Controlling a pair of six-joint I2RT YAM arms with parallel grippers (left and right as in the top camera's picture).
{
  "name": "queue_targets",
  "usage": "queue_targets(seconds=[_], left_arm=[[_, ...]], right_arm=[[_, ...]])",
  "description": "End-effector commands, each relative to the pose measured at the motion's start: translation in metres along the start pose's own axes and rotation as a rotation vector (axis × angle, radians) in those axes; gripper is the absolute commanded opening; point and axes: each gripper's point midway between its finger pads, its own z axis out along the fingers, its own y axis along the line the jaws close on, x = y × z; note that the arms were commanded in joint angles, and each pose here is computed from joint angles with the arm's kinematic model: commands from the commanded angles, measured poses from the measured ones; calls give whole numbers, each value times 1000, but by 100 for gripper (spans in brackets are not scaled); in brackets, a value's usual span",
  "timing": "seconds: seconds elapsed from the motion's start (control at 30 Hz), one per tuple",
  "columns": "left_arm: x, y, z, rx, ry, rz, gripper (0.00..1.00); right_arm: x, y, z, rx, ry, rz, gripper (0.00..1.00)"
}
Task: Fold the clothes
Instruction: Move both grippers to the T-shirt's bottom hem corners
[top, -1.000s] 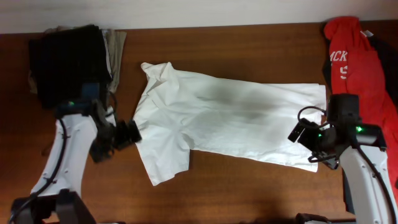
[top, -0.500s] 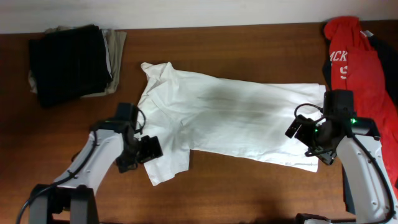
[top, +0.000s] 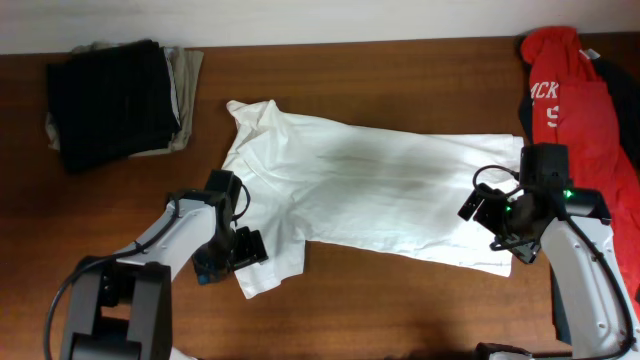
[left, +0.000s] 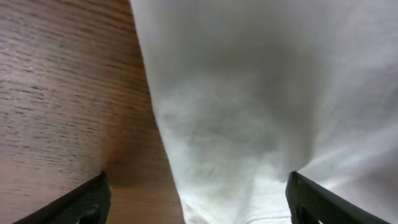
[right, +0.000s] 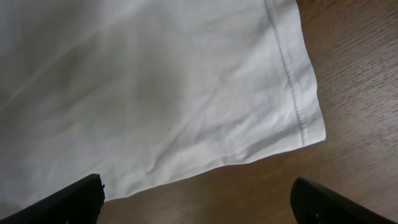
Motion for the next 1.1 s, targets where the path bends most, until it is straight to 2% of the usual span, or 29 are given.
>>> queue_targets(seconds=[0.0, 0.03, 0.13, 0.27, 0.3, 0.4, 0.43, 0.5, 0.53, 0.93, 1.07], left_arm=[[5, 3, 16, -26, 47, -11, 73], [4, 3, 16, -26, 46, -11, 67], [4, 3, 16, -25, 46, -11, 61], [4, 3, 16, -26, 45, -10, 49], [4, 3, 16, -26, 46, -10, 42], [4, 3, 17, -25, 44, -10, 30], [4, 3, 17, -25, 43, -10, 18], [3, 3, 17, -24, 41, -9, 4], [2, 2, 17, -22, 38, -9, 1], [-3, -2, 17, -3, 19, -7, 1], [-5, -3, 17, 3, 9, -5, 1]], right_arm=[[1, 1, 2, 0, 4, -6, 99], [1, 1, 2, 3, 2, -5, 98], [0, -1, 1, 8, -2, 0, 99], [-8, -15, 0, 62, -37, 101, 99], [-12, -21, 0, 62, -42, 131, 99], [-17, -30, -1, 67, -50, 171, 99], [-19, -34, -2, 70, -52, 187, 99], [-20, -36, -2, 71, -52, 198, 99], [-18, -37, -1, 71, -47, 197, 99], [28, -62, 50, 135, 68, 284, 99], [34, -78, 67, 234, 113, 327, 99]])
